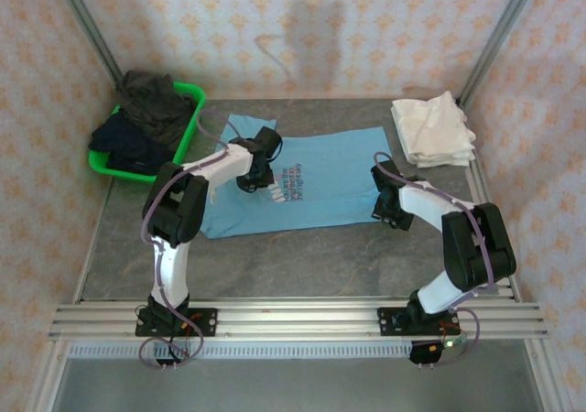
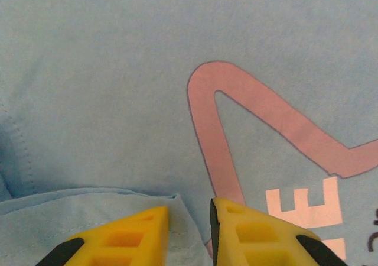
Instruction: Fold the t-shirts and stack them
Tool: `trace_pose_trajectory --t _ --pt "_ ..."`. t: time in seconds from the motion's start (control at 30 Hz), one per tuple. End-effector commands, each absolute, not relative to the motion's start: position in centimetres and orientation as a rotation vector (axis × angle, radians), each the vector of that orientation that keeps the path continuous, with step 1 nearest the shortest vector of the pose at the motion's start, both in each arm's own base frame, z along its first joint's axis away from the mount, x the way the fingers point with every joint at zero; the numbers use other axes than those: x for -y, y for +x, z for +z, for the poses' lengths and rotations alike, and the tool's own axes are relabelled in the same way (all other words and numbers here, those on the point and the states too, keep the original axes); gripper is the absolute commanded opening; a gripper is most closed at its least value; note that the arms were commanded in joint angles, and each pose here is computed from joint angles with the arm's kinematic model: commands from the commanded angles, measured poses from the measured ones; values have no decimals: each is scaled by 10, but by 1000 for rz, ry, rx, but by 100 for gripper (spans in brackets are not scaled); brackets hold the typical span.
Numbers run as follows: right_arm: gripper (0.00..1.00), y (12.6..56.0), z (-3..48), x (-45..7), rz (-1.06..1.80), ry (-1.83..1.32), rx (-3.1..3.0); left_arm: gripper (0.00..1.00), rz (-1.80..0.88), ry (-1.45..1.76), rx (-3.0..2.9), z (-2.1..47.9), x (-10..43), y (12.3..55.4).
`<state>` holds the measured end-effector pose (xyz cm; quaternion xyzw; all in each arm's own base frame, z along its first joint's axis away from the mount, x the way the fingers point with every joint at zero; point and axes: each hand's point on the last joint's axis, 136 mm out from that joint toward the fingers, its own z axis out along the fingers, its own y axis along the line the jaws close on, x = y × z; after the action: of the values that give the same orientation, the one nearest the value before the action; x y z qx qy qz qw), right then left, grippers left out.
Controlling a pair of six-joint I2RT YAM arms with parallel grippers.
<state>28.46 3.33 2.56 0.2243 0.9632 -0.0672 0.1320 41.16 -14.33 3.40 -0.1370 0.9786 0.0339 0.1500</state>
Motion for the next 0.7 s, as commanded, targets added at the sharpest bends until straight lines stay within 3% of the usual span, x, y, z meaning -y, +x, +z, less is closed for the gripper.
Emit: trace_pose_trajectory --t 0.0,0.13,0.37,0.53,0.67 --pt "59 283 27 -29 -231 641 -2784 26 210 -389 -2824 35 133 405" --pt "59 283 28 -28 -240 638 -2779 28 247 -398 -2823 33 129 404" --pt "58 281 29 -26 -247 643 -2775 0 227 -374 -2810 40 134 411" --pt "58 281 32 -26 -240 643 -2768 0 302 -141 -2682 86 157 429" --pt "58 280 31 -27 -233 647 -2770 0 385 23 -2620 95 178 435"
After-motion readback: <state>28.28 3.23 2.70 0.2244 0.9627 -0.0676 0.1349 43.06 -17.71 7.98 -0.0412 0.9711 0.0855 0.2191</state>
